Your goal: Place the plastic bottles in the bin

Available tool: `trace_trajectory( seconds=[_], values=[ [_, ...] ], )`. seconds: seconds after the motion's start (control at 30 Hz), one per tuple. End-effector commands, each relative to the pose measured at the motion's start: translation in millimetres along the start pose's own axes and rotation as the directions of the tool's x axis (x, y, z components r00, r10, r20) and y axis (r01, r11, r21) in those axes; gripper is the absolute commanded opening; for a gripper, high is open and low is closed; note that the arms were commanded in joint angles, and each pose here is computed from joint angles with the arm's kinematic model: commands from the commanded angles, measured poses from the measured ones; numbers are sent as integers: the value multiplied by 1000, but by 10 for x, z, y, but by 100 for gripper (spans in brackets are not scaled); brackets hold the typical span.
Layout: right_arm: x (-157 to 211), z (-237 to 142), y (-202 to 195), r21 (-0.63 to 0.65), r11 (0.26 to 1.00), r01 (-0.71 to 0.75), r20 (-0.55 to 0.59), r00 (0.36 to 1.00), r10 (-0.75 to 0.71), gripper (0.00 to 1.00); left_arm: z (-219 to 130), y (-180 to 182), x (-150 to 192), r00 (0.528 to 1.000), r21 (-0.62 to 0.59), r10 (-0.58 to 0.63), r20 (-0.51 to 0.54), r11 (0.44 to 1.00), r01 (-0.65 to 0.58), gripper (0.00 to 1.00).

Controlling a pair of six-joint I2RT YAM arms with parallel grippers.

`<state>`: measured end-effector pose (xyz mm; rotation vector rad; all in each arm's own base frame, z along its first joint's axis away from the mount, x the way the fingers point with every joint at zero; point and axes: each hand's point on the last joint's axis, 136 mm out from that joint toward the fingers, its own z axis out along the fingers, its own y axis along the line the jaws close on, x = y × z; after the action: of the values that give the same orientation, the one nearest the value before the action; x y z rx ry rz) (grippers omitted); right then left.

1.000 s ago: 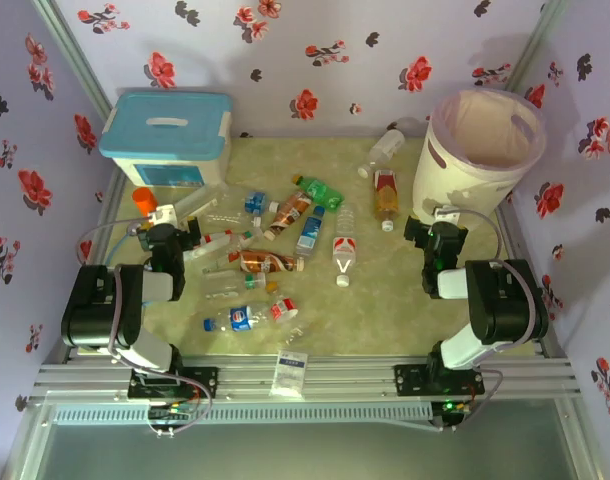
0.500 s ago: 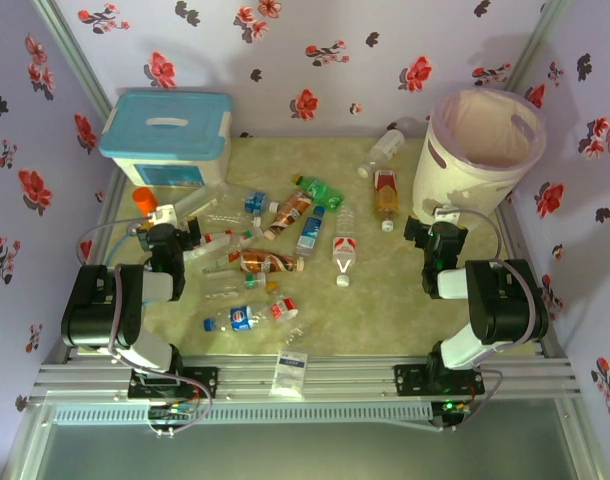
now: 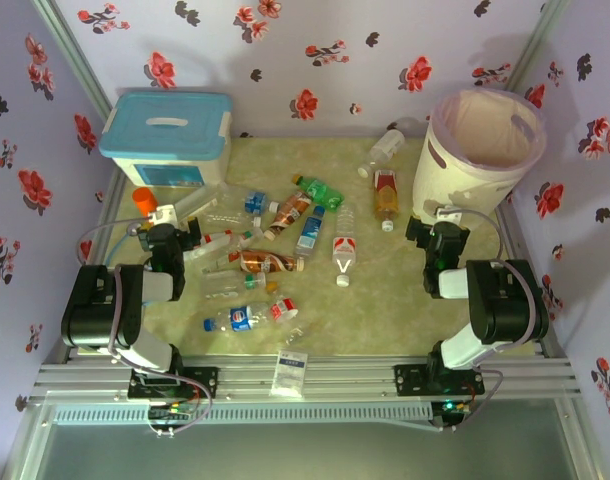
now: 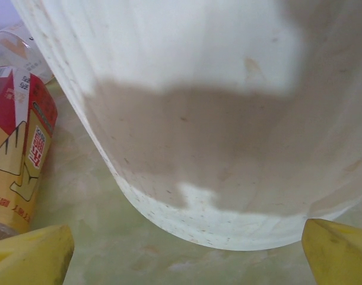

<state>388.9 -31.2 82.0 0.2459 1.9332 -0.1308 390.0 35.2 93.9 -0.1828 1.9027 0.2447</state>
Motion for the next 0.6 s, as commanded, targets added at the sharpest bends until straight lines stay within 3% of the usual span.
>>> trace_trajectory(
  seconds=[0.0, 0.27, 0.4, 0.57],
  values=[
    [-61, 27, 11, -8, 1000, -19, 10, 1000, 19, 99, 16, 0, -57, 1000, 11, -6, 18, 1000, 6, 100],
    [-266, -46, 151, -57, 998, 32, -19, 999, -33, 99, -231, 67, -412, 999, -5, -7, 48, 1000, 8, 100],
    [-356, -197, 321, -50, 991, 121, -24, 992, -122, 99, -517, 82, -825, 992, 20, -81, 99, 997, 80, 100],
    [-486, -543, 574, -34, 984, 174, -112, 978, -177, 99, -948, 18, -1166, 970, 94, -243, 26, 966, 240, 100]
  ],
)
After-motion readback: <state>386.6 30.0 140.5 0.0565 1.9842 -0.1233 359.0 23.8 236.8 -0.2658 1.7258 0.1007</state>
